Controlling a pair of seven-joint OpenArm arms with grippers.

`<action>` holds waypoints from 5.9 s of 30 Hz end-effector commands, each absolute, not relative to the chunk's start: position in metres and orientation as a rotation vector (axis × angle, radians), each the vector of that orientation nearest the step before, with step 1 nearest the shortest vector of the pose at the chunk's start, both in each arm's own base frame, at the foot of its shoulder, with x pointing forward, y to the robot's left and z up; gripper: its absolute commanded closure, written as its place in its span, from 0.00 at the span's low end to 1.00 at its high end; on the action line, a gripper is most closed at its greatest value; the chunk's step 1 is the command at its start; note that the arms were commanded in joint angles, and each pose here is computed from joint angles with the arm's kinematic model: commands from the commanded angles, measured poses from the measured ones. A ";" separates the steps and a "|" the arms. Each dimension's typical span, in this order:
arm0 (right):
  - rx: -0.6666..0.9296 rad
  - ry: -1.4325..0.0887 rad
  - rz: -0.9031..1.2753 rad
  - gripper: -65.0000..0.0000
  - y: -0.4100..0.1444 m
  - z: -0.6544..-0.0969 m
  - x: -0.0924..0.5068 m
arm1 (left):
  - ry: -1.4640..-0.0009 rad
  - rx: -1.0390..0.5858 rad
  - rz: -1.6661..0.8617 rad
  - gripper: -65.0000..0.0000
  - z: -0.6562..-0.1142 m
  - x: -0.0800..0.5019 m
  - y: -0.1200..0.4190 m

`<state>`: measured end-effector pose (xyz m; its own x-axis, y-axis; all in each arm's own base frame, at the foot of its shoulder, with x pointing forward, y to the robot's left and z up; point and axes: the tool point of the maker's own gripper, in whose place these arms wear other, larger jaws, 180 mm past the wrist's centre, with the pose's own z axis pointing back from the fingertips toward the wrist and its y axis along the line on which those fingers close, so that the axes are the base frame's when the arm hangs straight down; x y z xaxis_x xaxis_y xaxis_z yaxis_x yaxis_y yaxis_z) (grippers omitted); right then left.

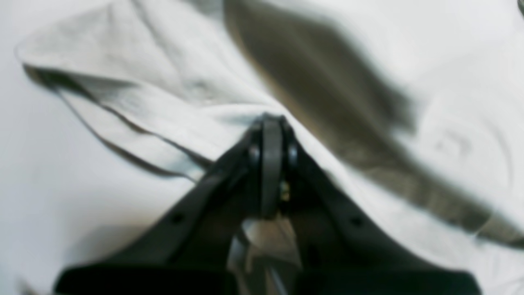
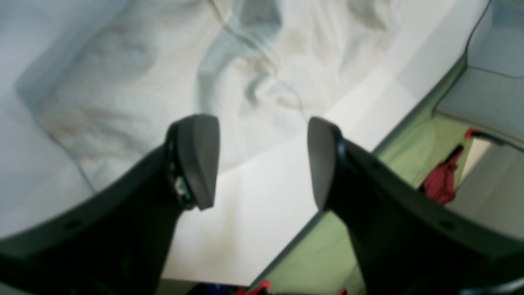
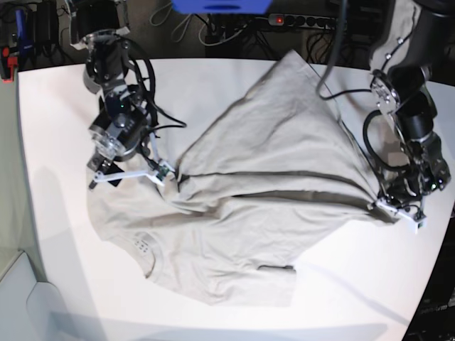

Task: Layout the t-shirt on the table in an organized manner, then fold the t-shirt properly
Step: 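Release the shirt with the left gripper and raise it, then pull the shirt hem with the right gripper to straighten the body, then release the shirt with the right gripper and lift it away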

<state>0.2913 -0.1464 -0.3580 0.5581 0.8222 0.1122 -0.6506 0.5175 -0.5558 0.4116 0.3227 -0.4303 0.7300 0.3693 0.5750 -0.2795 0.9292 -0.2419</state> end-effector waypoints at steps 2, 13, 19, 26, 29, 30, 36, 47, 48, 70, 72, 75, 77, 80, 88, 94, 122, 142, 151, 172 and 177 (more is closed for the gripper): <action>-0.512 -0.420 0.903 0.47 -0.148 -0.347 0.299 | -0.740 -0.136 0.316 0.99 -0.397 0.451 0.320; -0.540 -0.454 0.836 0.47 -0.164 -0.331 0.303 | -1.046 -0.127 0.379 0.99 -0.245 0.516 0.361; -0.595 -0.441 0.798 0.47 -0.192 -0.323 0.303 | -0.870 -0.031 0.356 0.99 -0.269 0.457 0.373; -0.616 -0.426 0.811 0.46 -0.202 -0.324 0.301 | -0.704 -0.113 0.152 0.99 -0.345 0.374 0.262; -0.612 -0.431 0.812 0.46 -0.199 -0.324 0.301 | -0.695 -0.174 0.051 0.99 -0.356 0.344 0.208; -0.610 -0.432 0.812 0.46 -0.199 -0.324 0.301 | -0.701 -0.185 0.030 0.99 -0.355 0.335 0.195; -0.603 -0.430 0.814 0.46 -0.198 -0.326 0.300 | -0.571 -0.298 -0.047 0.86 -0.376 0.269 0.121; -0.597 -0.418 0.818 0.46 -0.198 -0.330 0.295 | -0.496 -0.388 -0.099 0.57 -0.411 0.224 0.076; -0.595 -0.414 0.819 0.46 -0.198 -0.331 0.293 | -0.495 -0.387 -0.100 0.62 -0.412 0.224 0.076; -0.555 -0.403 0.815 0.46 -0.188 -0.340 0.285 | -0.320 -0.183 0.129 0.99 -0.486 0.176 0.203; -0.556 -0.406 0.814 0.46 -0.188 -0.339 0.286 | -0.302 -0.132 0.139 0.99 -0.484 0.161 0.230; -0.557 -0.411 0.813 0.46 -0.187 -0.338 0.287 | -0.301 -0.046 0.158 0.99 -0.472 0.141 0.272; -0.552 -0.413 0.813 0.46 -0.185 -0.339 0.287 | -0.327 -0.002 0.179 0.99 -0.454 0.131 0.300; -0.536 -0.419 0.809 0.46 -0.179 -0.340 0.287 | -0.403 0.050 0.214 0.99 -0.421 0.131 0.338; -0.469 -0.449 0.835 0.46 -0.147 -0.344 0.287 | -0.506 0.074 0.296 0.99 -0.376 0.145 0.383; -0.414 -0.471 0.917 0.46 -0.110 -0.349 0.283 | -0.491 -0.006 0.312 0.99 -0.376 0.156 0.369; 0.038 -0.602 1.104 1.00 0.042 -0.373 0.459 | -0.629 -0.057 0.337 0.99 -0.324 0.116 0.330; 0.082 -0.634 0.418 1.00 -0.125 -0.420 0.483 | -0.638 -0.009 0.422 0.99 -0.318 0.093 0.344; -0.085 -0.724 0.190 1.00 -0.218 -0.389 0.503 | -0.659 -0.025 0.429 0.99 -0.319 0.101 0.340; -0.205 -0.755 0.669 1.00 -0.155 -0.321 0.399 | -0.558 -0.174 0.329 0.33 -0.347 0.118 0.288; -0.236 -0.715 0.687 1.00 -0.159 -0.323 0.377 | -0.580 -0.211 0.312 0.15 -0.349 0.135 0.274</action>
<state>0.3687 -0.1604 -0.3366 0.5808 0.6467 0.4945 -0.5049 0.7626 -0.4044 0.1315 0.2704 -0.3556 0.8032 0.3538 0.4792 -0.2345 0.9274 -0.2916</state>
